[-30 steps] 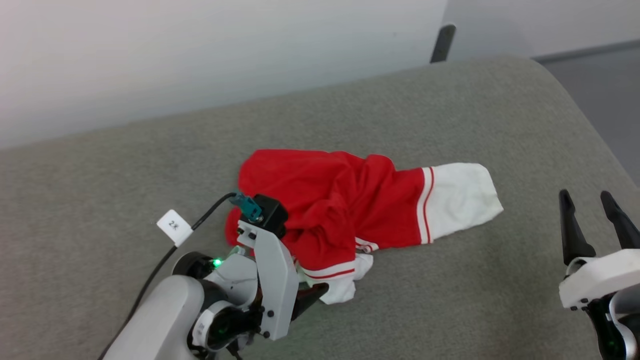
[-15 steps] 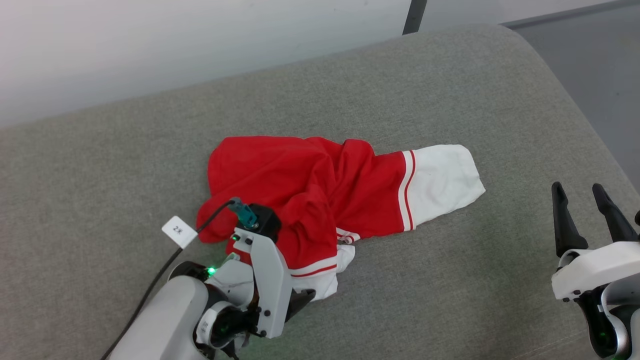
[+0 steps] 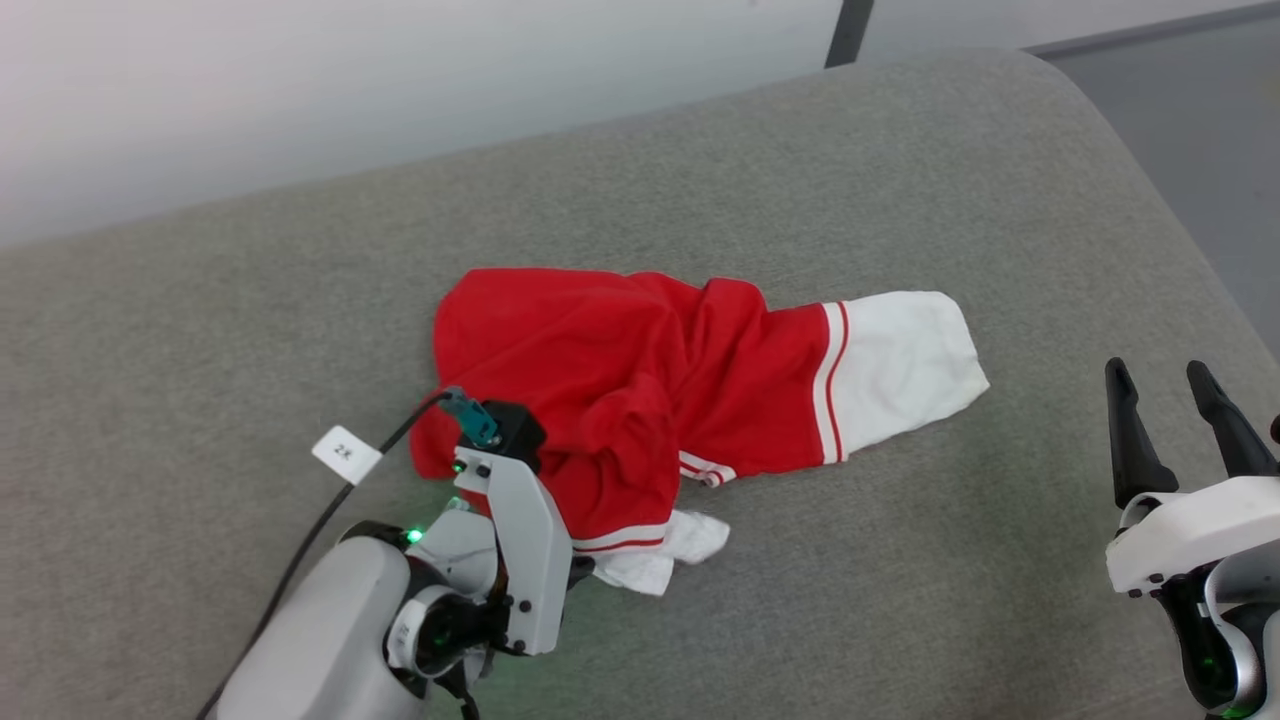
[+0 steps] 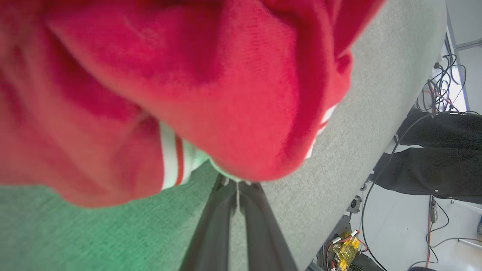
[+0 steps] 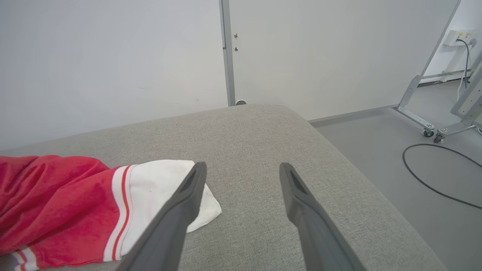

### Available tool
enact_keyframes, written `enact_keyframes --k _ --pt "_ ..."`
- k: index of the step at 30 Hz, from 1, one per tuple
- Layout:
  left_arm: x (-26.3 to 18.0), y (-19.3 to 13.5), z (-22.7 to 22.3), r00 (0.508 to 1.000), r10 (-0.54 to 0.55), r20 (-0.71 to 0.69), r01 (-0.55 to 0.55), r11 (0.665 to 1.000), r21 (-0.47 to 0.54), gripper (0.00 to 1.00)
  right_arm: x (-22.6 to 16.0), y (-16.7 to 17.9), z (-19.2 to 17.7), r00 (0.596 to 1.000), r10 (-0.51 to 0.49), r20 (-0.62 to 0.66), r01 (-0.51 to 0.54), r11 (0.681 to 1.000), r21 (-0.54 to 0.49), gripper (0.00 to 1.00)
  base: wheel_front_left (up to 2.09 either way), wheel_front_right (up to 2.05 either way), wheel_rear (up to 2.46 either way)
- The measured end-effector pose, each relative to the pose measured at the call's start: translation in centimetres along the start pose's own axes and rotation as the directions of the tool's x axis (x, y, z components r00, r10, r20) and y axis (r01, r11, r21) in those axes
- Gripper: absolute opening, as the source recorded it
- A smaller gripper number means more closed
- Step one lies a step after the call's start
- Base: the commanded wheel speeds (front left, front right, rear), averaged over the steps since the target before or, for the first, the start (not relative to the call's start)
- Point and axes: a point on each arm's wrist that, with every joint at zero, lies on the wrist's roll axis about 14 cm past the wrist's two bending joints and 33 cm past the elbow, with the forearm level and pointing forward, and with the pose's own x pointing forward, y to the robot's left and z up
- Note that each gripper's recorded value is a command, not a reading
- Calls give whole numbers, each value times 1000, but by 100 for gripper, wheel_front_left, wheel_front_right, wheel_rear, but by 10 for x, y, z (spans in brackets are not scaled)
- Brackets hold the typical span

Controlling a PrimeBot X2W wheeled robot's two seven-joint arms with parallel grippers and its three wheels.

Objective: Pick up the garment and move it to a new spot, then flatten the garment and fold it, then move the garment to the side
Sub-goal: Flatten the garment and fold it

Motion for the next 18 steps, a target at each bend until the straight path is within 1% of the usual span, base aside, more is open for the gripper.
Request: enact_keyframes --k 5,9,14,18 --pt "-15 8 0 1000 30 -2 -30 1000 7 0 2 4 2 1000 17 3 -17 1000 -3 100 0 0 0" --pt "-37 18 8 997 73 34 -74 997 16 0 1 10 2 999 36 -3 -36 999 -5 100 0 0 0" --pt "-75 41 19 980 165 109 -166 986 4 0 2 22 1 997 73 -12 -73 997 -9 100 0 0 0" --pt "-109 65 25 949 263 174 -265 964 -15 0 3 35 3 994 111 -12 -111 994 -13 100 0 0 0"
